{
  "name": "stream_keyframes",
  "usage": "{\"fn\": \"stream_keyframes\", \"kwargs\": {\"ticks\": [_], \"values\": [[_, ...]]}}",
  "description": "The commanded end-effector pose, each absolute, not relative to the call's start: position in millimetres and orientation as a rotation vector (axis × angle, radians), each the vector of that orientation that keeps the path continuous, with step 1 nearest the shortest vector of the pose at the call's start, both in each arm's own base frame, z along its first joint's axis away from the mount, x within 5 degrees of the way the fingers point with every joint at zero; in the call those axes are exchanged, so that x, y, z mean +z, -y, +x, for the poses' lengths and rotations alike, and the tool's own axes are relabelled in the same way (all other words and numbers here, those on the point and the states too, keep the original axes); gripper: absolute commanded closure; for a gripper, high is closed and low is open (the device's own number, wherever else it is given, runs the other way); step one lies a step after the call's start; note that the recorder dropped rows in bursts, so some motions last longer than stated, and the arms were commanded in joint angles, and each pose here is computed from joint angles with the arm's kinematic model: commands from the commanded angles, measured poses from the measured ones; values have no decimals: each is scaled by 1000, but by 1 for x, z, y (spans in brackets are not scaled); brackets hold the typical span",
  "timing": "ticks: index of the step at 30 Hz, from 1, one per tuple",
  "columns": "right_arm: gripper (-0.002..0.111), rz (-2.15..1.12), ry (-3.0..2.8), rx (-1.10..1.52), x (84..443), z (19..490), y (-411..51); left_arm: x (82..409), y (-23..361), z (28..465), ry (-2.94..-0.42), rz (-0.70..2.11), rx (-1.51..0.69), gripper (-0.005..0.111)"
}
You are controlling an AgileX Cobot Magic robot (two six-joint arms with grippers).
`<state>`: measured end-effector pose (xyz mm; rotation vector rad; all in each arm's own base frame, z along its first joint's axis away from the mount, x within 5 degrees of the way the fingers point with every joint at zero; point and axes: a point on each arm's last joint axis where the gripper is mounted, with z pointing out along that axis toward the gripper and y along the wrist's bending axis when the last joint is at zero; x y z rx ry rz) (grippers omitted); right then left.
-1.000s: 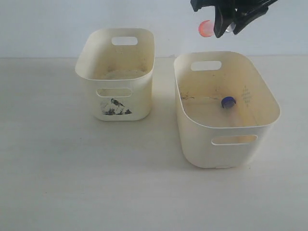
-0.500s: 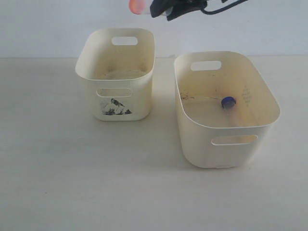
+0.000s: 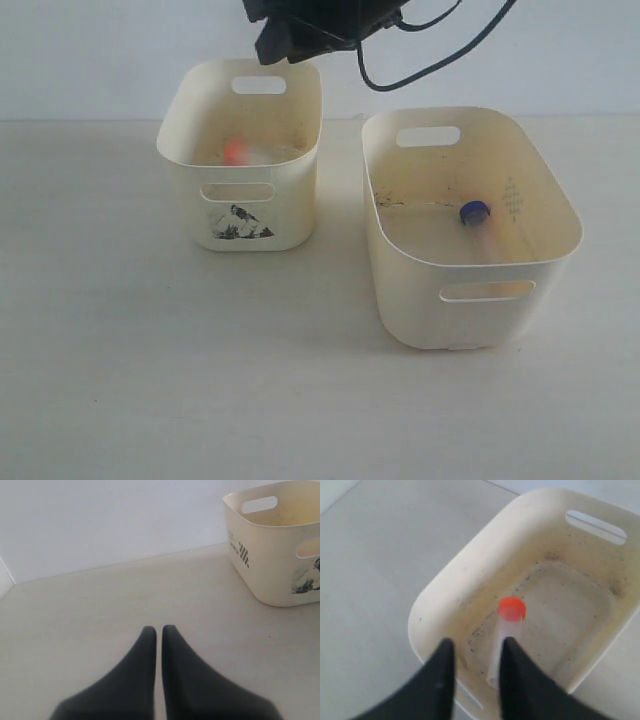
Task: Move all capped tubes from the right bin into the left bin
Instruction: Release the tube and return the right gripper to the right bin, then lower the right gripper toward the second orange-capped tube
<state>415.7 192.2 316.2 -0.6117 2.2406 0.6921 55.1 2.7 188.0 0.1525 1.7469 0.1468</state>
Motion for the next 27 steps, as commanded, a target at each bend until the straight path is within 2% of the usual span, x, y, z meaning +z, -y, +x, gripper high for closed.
{"fn": "stream_keyframes", "kwargs": {"ticks": [1, 4, 7, 10, 13, 18, 24, 27], "values": [[105, -636, -2261, 513, 340, 403, -176, 190, -2, 55, -1735, 140, 132, 102], [109, -610, -2335, 331, 356, 390, -158, 190, -2, 55, -1735, 140, 132, 102], [109, -523, -2512, 41, 373, 363, -127, 190, -2, 55, -1735, 140, 132, 102], [109, -473, -2583, -85, 374, 357, -115, 190, -2, 55, -1735, 140, 132, 102], [109, -333, -2698, -95, 345, 354, -113, 190, -2, 55, -1735, 140, 132, 102], [109, -277, -2870, -139, 296, 343, -109, 190, -2, 55, -1735, 140, 132, 102], [109, -21, -2996, 124, 273, 355, -94, 190, -2, 55, -1735, 140, 132, 102], [109, 18, -3023, 149, 264, 359, -90, 190, -2, 55, -1735, 140, 132, 102]]}}
